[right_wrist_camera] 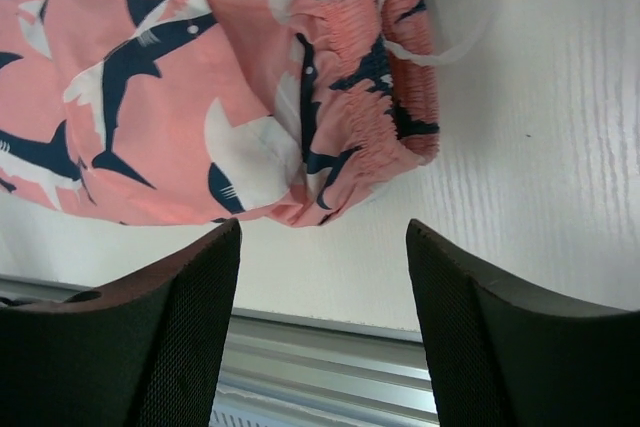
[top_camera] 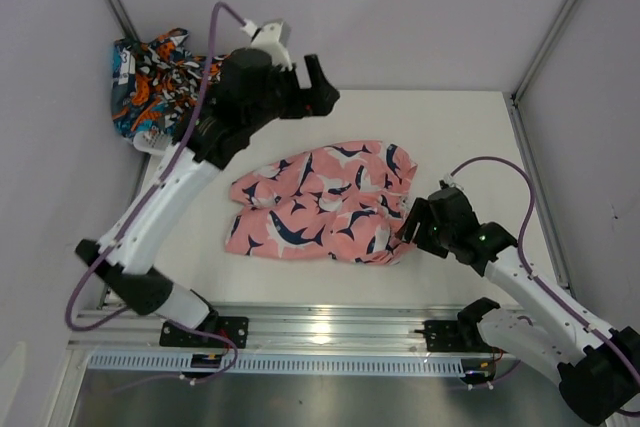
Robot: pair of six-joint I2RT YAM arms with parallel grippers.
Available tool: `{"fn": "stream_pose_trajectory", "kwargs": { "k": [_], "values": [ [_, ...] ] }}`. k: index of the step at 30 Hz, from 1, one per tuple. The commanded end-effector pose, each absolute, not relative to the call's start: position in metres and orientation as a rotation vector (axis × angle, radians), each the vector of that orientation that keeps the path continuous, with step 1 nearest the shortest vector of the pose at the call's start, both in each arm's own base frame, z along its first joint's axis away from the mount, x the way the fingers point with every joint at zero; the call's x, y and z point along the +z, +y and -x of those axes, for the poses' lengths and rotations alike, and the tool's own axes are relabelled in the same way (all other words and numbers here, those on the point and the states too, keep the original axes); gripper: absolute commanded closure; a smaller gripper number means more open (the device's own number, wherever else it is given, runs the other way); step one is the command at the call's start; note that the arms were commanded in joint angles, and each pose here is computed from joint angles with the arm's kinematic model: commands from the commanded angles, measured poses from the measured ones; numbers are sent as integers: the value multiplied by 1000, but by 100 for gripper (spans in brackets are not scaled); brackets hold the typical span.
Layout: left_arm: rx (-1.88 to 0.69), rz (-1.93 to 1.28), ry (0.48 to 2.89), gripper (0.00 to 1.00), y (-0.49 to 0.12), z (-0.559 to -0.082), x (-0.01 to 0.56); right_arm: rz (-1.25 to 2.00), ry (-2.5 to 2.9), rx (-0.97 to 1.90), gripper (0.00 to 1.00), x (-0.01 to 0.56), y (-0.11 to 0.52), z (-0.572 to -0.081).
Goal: Fold and stack the shorts
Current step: Flatten the shorts out
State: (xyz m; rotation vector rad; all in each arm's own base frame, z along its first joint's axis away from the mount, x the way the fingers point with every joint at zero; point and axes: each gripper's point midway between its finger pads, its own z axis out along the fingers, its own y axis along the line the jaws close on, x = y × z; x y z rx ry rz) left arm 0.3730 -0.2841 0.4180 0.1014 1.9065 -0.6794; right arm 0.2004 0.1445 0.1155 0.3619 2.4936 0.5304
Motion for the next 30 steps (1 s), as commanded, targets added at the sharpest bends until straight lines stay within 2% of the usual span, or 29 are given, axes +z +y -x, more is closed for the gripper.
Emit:
{"fn": "stream_pose_trajectory", "kwargs": {
  "k": [1,2,3,8,19,25,29,30],
  "values": [
    [-570,-148,2093,1,-256,-340,344,-491,2473,415,31,100,128,-205],
    [-594,-128,2055,1,-247,-327,354,-531,2467,413,31,98,128,-206],
    [-554,-125,2129,1,-242,-322,310,-539,2453,423,31,96,130,-210],
    [-578,-132,2161,1,-236,-306,262,-600,2436,419,33,78,132,-218],
    [-445,-146,2324,1,-254,-341,195,-651,2451,463,44,57,145,-228],
    [-274,-53,2448,1,-225,-353,160,-654,2461,467,49,48,145,-226],
    [-291,-16,2407,1,-206,-339,170,-654,2458,469,75,46,143,-231],
    [-284,5,2397,1,-199,-339,173,-674,2459,461,90,44,139,-234]
  ]
}}
